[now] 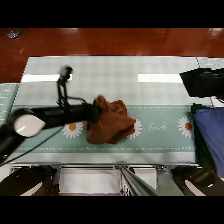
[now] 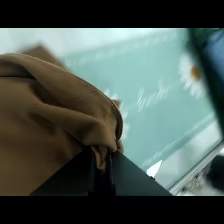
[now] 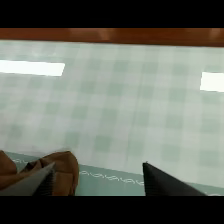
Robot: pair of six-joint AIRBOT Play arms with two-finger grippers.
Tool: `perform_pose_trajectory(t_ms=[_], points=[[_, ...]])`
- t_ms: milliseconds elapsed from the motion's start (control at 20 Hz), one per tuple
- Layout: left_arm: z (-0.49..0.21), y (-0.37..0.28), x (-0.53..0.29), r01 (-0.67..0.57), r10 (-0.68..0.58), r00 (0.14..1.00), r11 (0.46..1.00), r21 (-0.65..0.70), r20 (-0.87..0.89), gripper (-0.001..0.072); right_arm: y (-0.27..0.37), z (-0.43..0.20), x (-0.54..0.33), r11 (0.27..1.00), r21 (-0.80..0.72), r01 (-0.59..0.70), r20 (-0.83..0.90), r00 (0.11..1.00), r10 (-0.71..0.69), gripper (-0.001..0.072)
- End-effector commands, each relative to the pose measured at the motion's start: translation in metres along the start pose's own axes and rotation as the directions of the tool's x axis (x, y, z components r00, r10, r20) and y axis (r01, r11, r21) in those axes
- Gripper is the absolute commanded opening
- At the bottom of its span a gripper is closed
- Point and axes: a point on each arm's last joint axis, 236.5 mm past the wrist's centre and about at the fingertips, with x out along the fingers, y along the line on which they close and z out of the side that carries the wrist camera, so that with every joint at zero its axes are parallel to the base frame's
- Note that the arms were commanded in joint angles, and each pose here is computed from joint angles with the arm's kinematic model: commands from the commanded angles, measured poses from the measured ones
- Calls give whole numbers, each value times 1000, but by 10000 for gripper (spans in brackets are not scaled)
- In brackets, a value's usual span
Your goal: Fold the shirts.
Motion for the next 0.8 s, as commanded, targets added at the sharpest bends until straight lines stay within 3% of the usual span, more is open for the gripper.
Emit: perform_pose_trajectory(t_ms=[0, 50, 150, 300, 450, 550, 750], points=[[-84, 23, 38, -56, 50, 979, 998, -25, -196, 364, 3, -30, 42, 1000, 29, 9, -126, 992, -5, 624], [-84, 23, 39, -62, 58, 974, 998, -15, -218, 685, 6, -44, 62, 999, 42, 9, -180, 984, -1, 623], [-57, 31, 25, -85, 105, 968, 992, 96, -228, 703, -2, -66, 94, 998, 25, 50, -273, 961, -42, 624], [20, 88, -31, -290, 306, 943, 949, 126, -134, 701, -77, -64, 101, 967, 123, 223, -310, 934, -176, 624], [46, 165, -65, -411, 402, 911, 905, -111, -91, 698, -163, -83, 76, 887, 219, 407, -398, 867, -300, 624], [2, 178, -37, -303, 241, 943, 906, -295, -228, 698, -164, -121, 83, 883, 273, 382, -479, 850, -219, 623], [-47, 174, 21, -159, -27, 937, 855, -493, -349, 698, -78, -194, 124, 915, 385, 123, -535, 838, 113, 623]])
